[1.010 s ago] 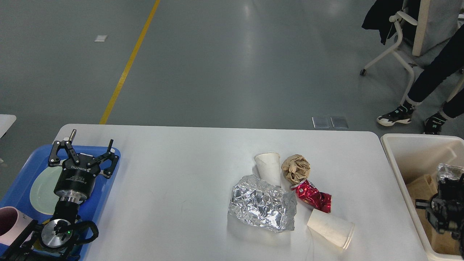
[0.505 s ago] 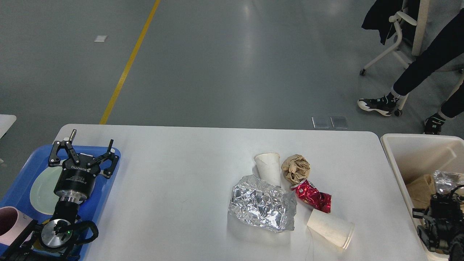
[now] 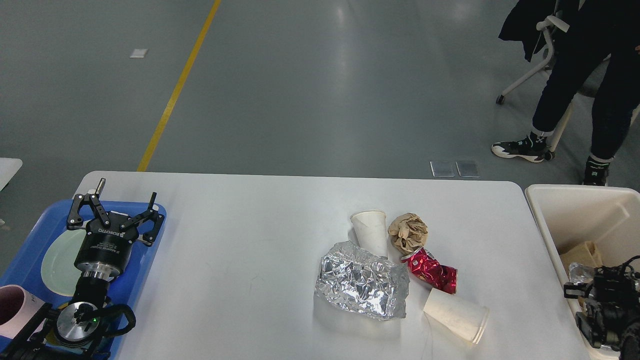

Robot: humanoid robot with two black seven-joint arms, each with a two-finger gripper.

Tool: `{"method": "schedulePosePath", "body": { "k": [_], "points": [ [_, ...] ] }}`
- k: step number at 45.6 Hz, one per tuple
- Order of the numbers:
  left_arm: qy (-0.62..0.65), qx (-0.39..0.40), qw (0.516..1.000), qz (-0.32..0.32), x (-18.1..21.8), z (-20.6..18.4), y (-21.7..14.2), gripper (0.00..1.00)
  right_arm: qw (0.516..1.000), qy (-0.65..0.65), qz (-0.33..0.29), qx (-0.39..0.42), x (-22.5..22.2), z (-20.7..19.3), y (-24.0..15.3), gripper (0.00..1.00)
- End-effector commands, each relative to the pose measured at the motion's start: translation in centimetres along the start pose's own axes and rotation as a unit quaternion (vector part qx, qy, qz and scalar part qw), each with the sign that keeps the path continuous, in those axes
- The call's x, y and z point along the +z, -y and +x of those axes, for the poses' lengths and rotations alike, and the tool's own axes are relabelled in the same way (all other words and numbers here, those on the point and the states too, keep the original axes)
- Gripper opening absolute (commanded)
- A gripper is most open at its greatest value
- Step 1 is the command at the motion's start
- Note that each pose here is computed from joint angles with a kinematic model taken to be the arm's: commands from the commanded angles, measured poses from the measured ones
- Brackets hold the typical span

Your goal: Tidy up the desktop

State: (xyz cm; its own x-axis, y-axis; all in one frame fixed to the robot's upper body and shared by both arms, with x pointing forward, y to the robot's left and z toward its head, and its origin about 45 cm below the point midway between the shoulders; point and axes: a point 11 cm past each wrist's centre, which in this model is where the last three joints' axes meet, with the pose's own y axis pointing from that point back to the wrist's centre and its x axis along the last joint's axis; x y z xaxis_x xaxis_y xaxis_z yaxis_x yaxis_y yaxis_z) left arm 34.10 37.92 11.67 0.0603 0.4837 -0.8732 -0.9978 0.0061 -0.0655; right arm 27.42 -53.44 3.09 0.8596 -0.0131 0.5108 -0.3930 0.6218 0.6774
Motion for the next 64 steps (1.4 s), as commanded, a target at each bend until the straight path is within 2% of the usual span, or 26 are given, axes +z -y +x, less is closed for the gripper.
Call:
{"method": "schedulePosePath", "body": {
  "k": [1, 8, 15, 25, 35, 44, 49, 54, 58, 64],
  "points": [
    [0.000, 0.000, 1.000, 0.000, 0.0, 0.0, 0.0, 0.97, 1.000, 0.001, -0.001, 0.001, 0.1, 0.1, 0.0, 1.00],
    [0.000, 0.000, 1.000, 0.000, 0.0, 0.0, 0.0, 0.97, 1.000, 0.008, 0.002, 0.007, -0.1, 1.1, -0.1, 1.00],
    [0.000, 0.000, 1.000, 0.000, 0.0, 0.0, 0.0, 0.97, 0.999, 0.031, 0.015, 0.020, -0.9, 5.0, -0.9, 1.00],
    [0.000, 0.000, 1.000, 0.000, 0.0, 0.0, 0.0, 0.97, 0.997, 0.075, 0.022, -0.026, 2.7, 9.4, -3.7, 1.00],
    [0.000, -0.001, 1.000, 0.000, 0.0, 0.0, 0.0, 0.97, 0.995, 0.036, 0.070, -0.062, 1.9, 15.6, -11.9, 1.00],
    [0.000, 0.000, 1.000, 0.000, 0.0, 0.0, 0.0, 0.97, 0.980, -0.034, 0.109, -0.163, 0.8, 20.8, -22.3, 1.00],
    [0.000, 0.000, 1.000, 0.000, 0.0, 0.0, 0.0, 0.97, 0.971, -0.077, 0.126, -0.189, 0.4, 23.7, -27.9, 1.00],
    [0.000, 0.000, 1.000, 0.000, 0.0, 0.0, 0.0, 0.97, 0.959, -0.091, 0.155, -0.218, 0.0, 23.8, -31.9, 1.00],
    [0.000, 0.000, 1.000, 0.000, -0.1, 0.0, 0.0, 0.97, 0.955, -0.098, 0.182, -0.214, -0.3, 23.1, -36.2, 1.00],
    [0.000, 0.000, 1.000, 0.000, 0.0, 0.0, 0.0, 0.97, 0.953, -0.118, 0.200, -0.196, -1.7, 22.0, -40.6, 1.00]
  ]
}}
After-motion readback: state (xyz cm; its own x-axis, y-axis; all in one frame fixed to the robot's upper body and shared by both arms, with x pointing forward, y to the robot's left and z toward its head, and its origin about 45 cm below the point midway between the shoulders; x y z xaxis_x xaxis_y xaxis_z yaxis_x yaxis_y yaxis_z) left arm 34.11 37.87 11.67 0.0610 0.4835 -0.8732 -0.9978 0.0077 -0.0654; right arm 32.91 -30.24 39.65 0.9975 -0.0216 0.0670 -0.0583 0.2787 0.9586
